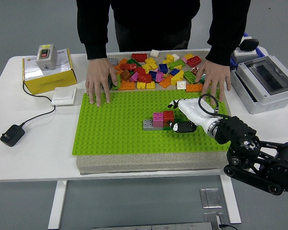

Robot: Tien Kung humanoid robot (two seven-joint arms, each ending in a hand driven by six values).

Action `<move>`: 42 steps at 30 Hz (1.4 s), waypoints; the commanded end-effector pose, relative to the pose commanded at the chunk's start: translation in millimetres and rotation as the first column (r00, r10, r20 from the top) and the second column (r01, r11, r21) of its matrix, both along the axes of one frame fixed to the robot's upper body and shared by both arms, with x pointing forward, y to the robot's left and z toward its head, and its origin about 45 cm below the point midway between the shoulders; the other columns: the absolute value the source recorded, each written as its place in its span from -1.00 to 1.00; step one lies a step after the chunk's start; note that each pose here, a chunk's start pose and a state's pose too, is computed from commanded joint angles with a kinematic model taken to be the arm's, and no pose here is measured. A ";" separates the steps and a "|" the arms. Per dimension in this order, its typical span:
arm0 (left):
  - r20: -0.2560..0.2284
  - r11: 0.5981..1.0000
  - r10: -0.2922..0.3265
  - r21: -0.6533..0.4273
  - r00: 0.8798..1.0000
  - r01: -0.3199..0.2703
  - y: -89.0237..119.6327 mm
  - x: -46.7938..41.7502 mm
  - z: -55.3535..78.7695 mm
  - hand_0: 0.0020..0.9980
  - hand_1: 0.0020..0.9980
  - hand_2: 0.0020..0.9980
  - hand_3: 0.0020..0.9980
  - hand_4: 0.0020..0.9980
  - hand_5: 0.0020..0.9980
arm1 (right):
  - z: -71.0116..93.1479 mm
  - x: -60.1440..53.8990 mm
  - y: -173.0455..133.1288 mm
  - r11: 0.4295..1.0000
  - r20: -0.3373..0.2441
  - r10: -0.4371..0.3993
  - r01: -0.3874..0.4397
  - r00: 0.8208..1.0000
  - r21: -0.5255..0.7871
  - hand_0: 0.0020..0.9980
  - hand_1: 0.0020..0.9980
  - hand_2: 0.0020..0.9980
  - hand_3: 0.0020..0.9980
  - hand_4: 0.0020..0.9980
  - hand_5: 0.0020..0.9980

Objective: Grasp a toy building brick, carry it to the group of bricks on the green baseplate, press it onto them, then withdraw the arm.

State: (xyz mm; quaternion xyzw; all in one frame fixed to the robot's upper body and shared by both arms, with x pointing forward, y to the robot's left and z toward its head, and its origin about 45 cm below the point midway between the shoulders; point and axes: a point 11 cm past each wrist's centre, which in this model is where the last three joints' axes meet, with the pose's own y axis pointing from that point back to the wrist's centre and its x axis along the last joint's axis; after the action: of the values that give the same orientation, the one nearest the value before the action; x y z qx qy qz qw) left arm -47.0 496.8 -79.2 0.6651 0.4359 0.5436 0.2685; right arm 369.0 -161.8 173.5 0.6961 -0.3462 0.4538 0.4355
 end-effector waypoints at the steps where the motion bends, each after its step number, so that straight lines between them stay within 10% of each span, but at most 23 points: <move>1: 0.000 1.000 0.000 0.000 1.000 0.000 0.1 0.0 0.0 0.38 0.30 -0.05 0.30 -0.82 0.32 | 2.5 0.2 -0.6 1.000 0.006 -0.002 0.002 1.000 0.002 -0.68 -0.63 0.47 0.57 0.28 0.05; 15: 0.004 1.000 0.003 0.001 1.000 -0.003 -0.3 0.1 -0.2 0.38 0.30 -0.06 0.30 -0.83 0.32 | 20.2 -9.8 -4.4 1.000 0.038 0.028 -0.029 0.999 0.006 -0.68 -0.63 0.47 0.56 0.24 0.02; 16: 0.005 1.000 0.003 0.001 1.000 -0.003 -0.3 0.2 -0.2 0.38 0.30 -0.06 0.30 -0.82 0.32 | 20.1 -11.3 -3.9 0.999 0.036 0.032 -0.032 0.999 0.006 -0.69 -0.63 0.48 0.49 -0.11 -0.14; 22: 0.005 1.000 0.004 0.002 1.000 -0.004 -0.2 0.1 -0.2 0.38 0.30 -0.06 0.30 -0.82 0.32 | 17.9 -19.0 0.6 0.998 0.024 0.054 -0.055 0.998 0.011 -0.69 -0.63 0.48 0.49 -0.11 -0.14; 23: 0.005 1.000 0.004 0.002 1.000 -0.004 -0.1 0.0 -0.1 0.38 0.30 -0.07 0.30 -0.83 0.32 | 17.4 -19.9 1.5 0.998 0.022 0.058 -0.058 0.998 0.012 -0.69 -0.63 0.48 0.40 -0.39 -0.09; 42: 0.012 1.000 0.013 0.004 1.000 -0.013 0.0 -0.8 -0.2 0.38 0.30 -0.07 0.30 -0.82 0.33 | 8.0 -17.7 1.6 0.999 -0.004 0.050 -0.050 0.999 0.011 -0.69 -0.63 0.47 0.39 -0.60 -0.08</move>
State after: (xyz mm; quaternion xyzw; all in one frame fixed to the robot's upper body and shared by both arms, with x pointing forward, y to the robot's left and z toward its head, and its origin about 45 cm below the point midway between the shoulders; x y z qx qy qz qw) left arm -47.9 496.8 -79.4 0.6594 0.4375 0.5504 0.2663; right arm 351.4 -160.2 181.5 0.7079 -0.3305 0.4610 0.4208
